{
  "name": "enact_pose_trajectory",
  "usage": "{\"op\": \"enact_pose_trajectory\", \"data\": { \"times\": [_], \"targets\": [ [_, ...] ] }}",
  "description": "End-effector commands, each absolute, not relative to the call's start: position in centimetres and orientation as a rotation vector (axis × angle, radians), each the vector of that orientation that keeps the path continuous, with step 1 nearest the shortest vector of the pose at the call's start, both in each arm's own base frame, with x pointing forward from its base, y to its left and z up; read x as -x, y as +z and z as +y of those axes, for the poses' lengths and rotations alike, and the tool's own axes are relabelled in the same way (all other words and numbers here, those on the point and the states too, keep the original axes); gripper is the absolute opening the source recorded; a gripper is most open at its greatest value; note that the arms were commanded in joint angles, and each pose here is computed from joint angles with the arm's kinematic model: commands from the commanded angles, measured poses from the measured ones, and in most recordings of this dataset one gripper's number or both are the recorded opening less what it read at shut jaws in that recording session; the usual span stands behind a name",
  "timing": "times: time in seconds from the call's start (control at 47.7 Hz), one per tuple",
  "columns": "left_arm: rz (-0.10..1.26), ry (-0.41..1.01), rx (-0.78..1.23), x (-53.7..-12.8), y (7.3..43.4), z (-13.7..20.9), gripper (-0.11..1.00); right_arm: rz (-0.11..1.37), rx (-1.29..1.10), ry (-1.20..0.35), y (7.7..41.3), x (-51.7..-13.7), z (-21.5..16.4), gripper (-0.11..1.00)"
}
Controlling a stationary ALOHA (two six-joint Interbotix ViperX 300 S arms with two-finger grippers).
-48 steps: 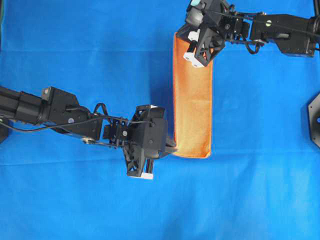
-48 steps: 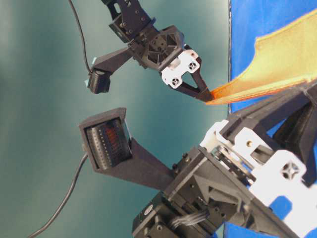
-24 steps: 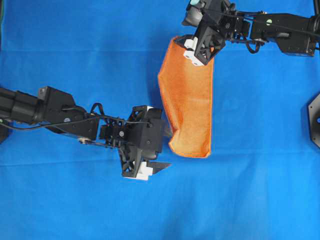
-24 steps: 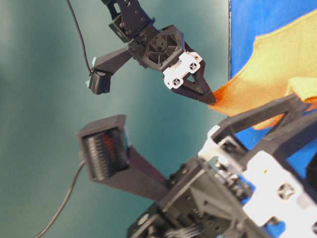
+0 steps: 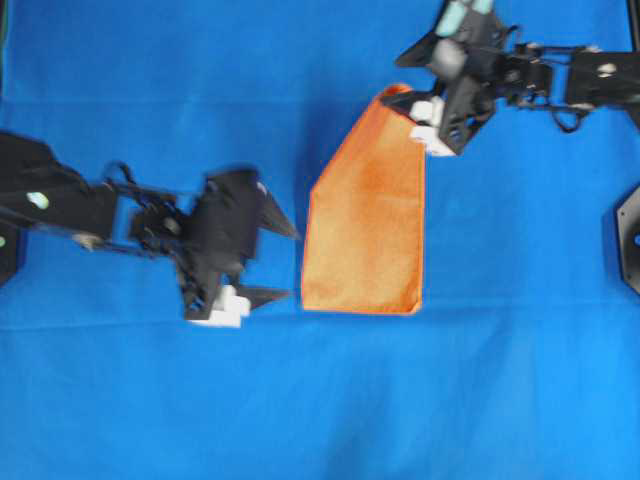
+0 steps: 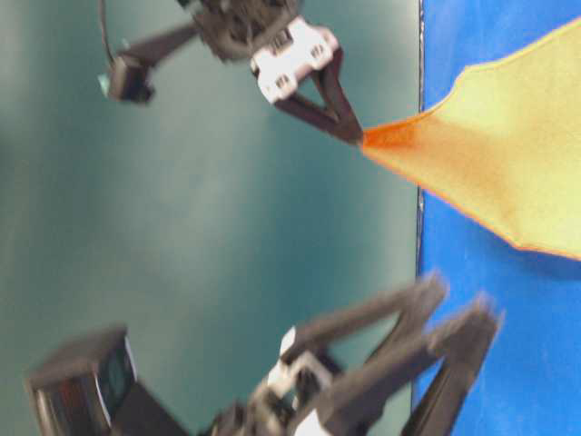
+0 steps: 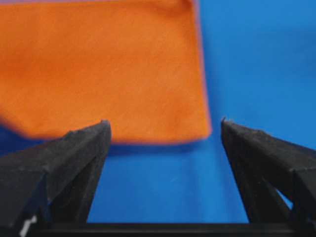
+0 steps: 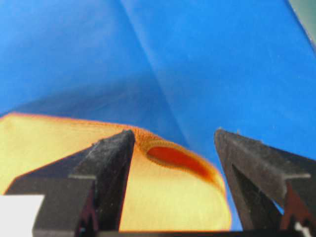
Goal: Fold the orange towel.
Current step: 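Lower the strip vertically onto the table and open both grippers, then move both grippers to the top corners of the vertical strip and pinch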
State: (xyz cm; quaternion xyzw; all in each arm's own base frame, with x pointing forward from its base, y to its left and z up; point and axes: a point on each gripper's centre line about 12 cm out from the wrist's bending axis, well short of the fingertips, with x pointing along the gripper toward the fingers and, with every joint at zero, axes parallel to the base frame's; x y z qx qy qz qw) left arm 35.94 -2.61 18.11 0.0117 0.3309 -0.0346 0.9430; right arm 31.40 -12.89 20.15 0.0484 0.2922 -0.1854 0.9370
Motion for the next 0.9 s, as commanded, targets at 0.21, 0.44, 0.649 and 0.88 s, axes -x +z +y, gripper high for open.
{"op": "enact_pose_trajectory", "data": {
  "times": [0.21, 0.44, 0.649, 0.88],
  "targets": [
    [0.597, 0.043, 0.014, -30.1, 18.6, 1.3, 0.87, 0.509, -0.13, -0.353, 21.8, -26.4, -9.5, 0.66],
    [0.485, 0.068, 0.019, -26.4, 19.3, 1.8, 0.87, 0.49, -0.134, -0.323, 21.6, -24.1, -7.7, 0.66],
    [0.432, 0.069, 0.017, -25.7, 19.9, 1.7, 0.87, 0.494, -0.14, -0.323, 21.4, -24.0, -7.6, 0.65],
    [0.417, 0.07, 0.016, -26.8, 20.2, 1.8, 0.87, 0.48, -0.134, -0.317, 21.6, -24.2, -7.6, 0.65]
  ]
}}
